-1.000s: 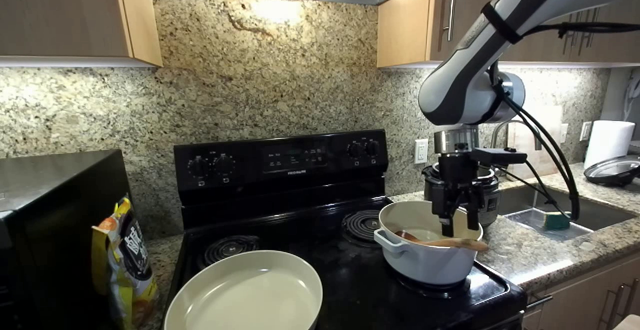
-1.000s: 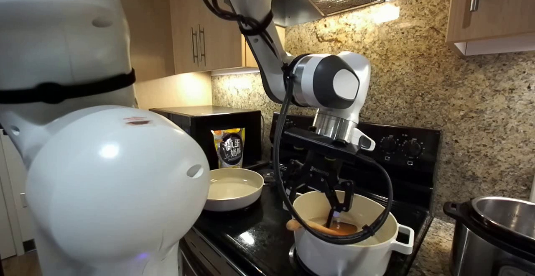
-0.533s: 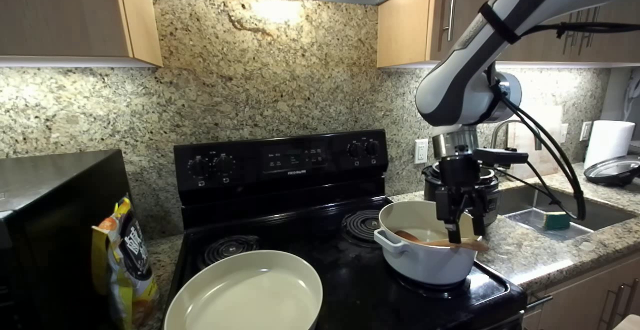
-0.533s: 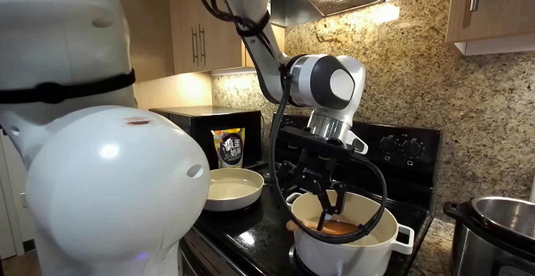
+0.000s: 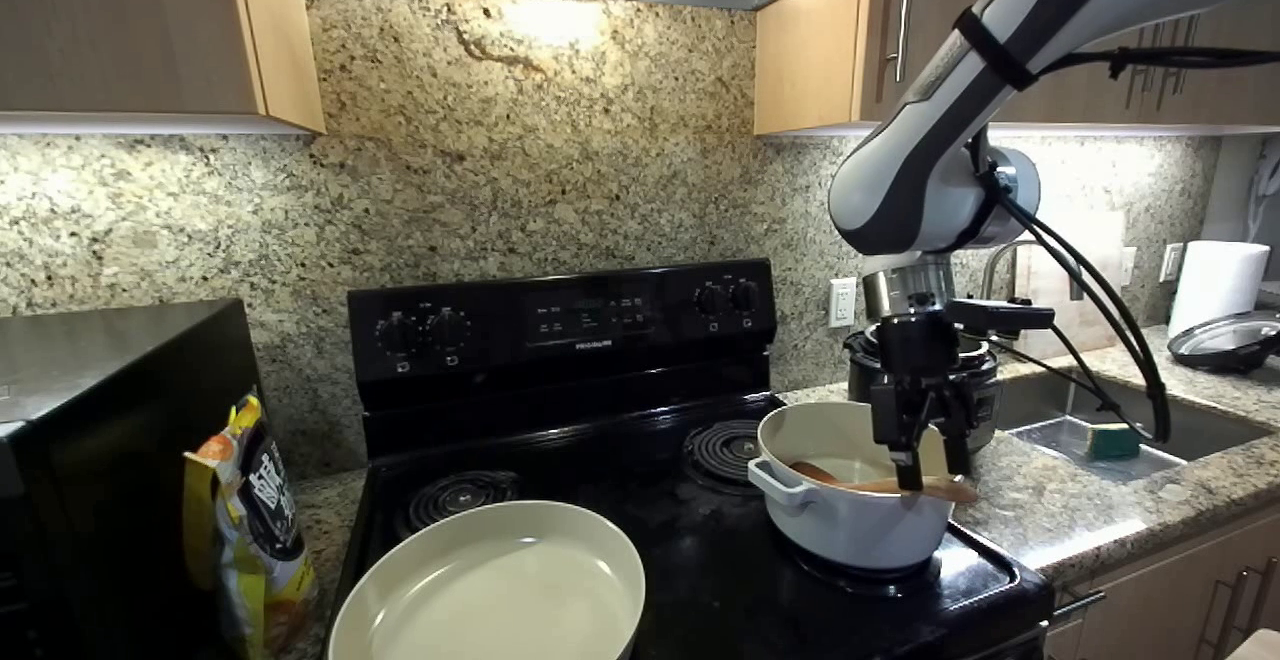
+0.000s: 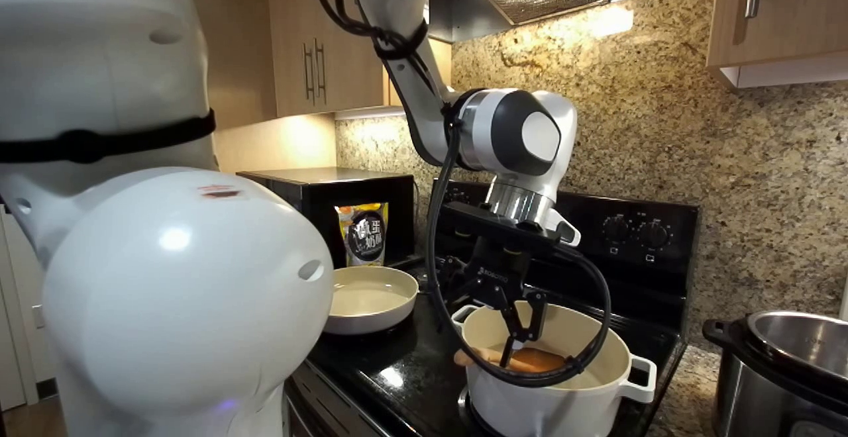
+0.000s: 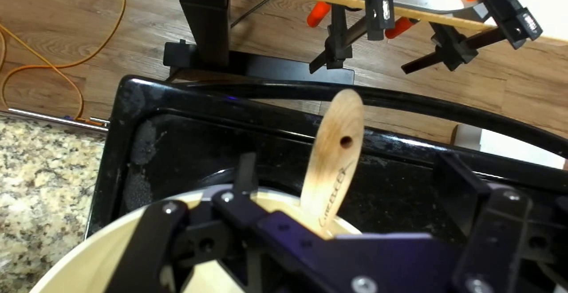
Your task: Use the wooden spatula to stir the water in the pot.
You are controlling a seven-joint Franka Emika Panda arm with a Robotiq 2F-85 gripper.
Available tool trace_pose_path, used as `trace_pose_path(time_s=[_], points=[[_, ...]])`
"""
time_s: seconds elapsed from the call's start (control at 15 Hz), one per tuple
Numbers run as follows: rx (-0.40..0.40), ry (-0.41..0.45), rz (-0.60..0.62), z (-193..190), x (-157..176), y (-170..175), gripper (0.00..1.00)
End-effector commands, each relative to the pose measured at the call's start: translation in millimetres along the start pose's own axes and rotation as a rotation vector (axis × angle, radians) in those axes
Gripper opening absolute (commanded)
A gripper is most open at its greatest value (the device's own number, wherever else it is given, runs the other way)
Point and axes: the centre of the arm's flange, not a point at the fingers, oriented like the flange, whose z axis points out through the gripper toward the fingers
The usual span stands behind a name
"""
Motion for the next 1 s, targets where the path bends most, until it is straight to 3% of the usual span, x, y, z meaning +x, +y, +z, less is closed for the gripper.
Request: trace_pose_path(time_s=[0.0, 0.2, 0.27, 0.4, 0.93], points=[[-0.003, -0.032, -0.038, 3.5, 3.6, -0.4, 1.00], [0.000, -0.044, -0.039, 7.6, 4.7, 0.4, 0.97], [0.003, -0.044, -0.037, 8.7, 4.8, 0.8, 0.74], [0.003, -0.046, -0.031, 9.8, 4.1, 0.7, 0.70], [0.004, -0.049, -0.022, 8.3, 1.7, 2.0, 0.17]])
